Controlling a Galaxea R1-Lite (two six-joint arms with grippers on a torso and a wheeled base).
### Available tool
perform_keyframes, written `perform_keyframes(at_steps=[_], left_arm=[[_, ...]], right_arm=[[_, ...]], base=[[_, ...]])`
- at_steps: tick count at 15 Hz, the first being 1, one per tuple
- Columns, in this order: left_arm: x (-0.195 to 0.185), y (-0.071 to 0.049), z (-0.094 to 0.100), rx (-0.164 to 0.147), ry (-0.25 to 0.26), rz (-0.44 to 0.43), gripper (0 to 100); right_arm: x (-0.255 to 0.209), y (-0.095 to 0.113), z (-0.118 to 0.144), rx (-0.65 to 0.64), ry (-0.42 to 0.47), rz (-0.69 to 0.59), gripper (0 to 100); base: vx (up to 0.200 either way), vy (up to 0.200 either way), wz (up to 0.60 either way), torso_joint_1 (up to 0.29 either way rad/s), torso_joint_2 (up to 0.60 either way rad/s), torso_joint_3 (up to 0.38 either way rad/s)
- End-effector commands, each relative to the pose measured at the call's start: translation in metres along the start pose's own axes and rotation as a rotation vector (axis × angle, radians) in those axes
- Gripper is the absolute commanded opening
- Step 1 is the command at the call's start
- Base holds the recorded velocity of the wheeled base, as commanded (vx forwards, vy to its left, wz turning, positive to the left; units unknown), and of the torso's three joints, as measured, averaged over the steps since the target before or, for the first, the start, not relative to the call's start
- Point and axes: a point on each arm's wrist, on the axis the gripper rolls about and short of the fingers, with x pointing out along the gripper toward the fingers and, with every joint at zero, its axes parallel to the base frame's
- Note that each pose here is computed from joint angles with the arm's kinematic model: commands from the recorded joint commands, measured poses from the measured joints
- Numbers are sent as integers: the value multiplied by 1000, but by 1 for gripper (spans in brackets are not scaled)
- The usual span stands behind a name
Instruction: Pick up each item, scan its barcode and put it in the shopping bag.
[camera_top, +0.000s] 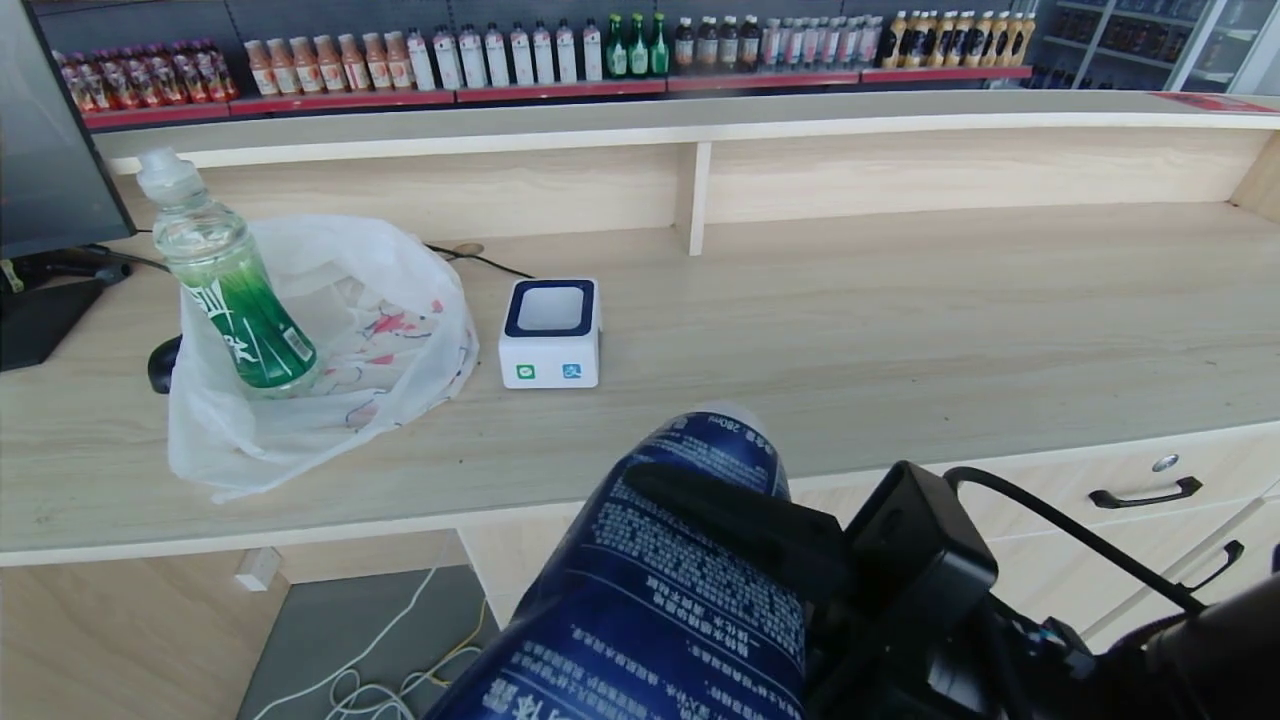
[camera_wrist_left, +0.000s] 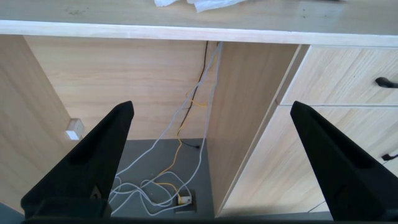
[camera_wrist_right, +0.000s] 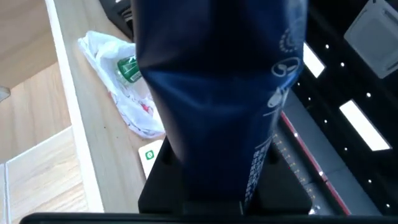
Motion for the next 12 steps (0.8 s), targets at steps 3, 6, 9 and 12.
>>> perform_keyframes(at_steps=[3,6,9,12], left_arm=[[0,0,0,0,0,0,100],[0,0,0,0,0,0,100],[0,0,0,0,0,0,100],[0,0,0,0,0,0,100]], right_arm=[[7,3,7,-113,-40,-2,0],[7,2,10,-173,-49,-10,0],[6,-4,12,-270,-52,-32,0],[2,-14,14,-407,-51,-66,0]], base=[[0,0,0,0,0,0],[0,0,0,0,0,0],[0,0,0,0,0,0],[0,0,0,0,0,0]])
